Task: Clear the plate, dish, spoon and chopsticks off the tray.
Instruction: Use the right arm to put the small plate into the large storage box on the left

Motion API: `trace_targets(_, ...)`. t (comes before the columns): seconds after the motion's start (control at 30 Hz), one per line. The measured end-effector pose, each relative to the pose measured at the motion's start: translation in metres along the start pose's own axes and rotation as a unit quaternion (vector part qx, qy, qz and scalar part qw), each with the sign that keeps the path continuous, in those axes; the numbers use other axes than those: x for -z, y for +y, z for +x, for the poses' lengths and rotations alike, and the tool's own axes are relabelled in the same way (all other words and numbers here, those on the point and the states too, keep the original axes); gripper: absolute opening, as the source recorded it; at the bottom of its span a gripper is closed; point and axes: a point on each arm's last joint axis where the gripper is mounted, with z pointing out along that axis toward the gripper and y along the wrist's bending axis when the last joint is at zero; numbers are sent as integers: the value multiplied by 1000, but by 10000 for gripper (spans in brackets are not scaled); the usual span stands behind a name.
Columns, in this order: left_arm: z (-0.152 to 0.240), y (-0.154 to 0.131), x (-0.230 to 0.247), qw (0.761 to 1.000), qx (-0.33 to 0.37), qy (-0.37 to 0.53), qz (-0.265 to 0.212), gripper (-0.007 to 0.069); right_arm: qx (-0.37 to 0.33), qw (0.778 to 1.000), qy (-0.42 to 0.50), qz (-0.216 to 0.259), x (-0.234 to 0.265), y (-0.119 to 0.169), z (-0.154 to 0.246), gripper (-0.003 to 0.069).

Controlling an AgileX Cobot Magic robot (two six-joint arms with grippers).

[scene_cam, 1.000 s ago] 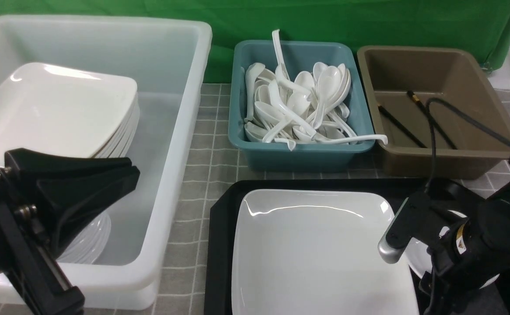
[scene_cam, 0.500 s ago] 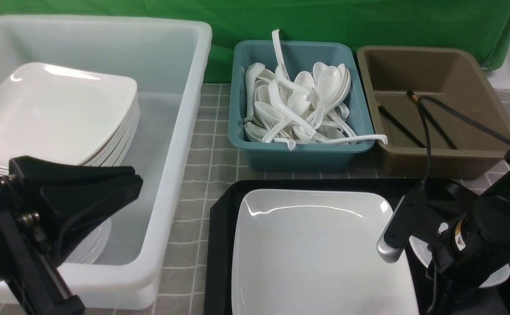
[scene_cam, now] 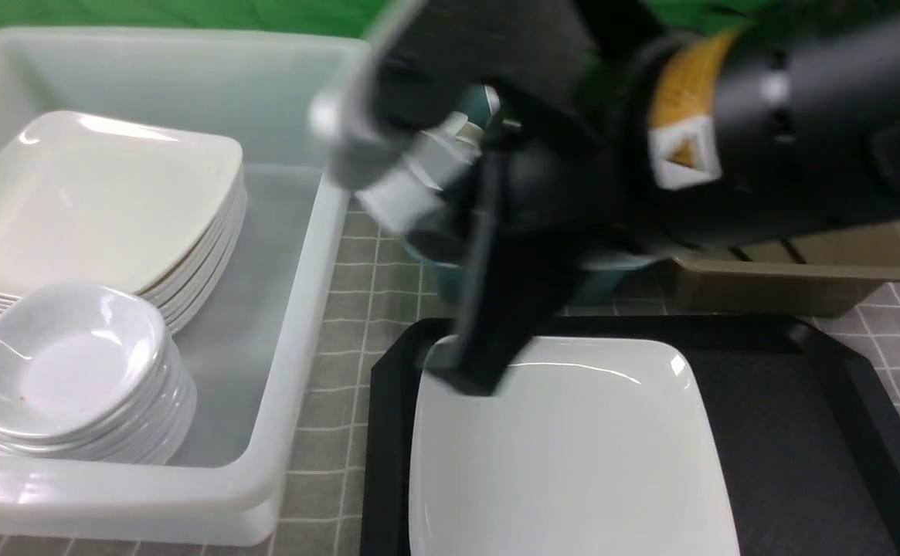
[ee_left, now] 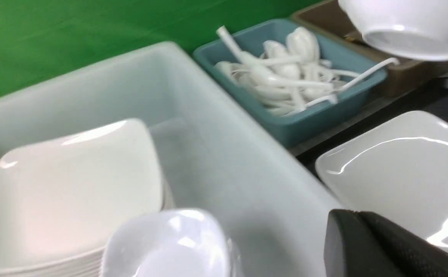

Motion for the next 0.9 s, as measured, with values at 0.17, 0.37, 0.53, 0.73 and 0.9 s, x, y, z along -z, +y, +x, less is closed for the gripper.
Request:
trace_targets(0.17,17,4,30,999,23,-21,-19,21,64,997,-30,-21,-48,21,-38,62)
trace_targets(0.37,32,6,59,996,33,-76,-29,21,103,994,1,-40,-162,48,-47,62)
trace_targets(0.53,34,6,62,996,31,-83,-30,21,107,993,6,-42,-205,58,-43,64)
trace_targets(0.73,35,6,62,996,22,-80,-31,21,133,990,35,-35,-240,68,-26,242)
trace_targets(0.9,35,6,62,996,20,-80,-31,21,129,988,72,-40,-230,65,-23,513)
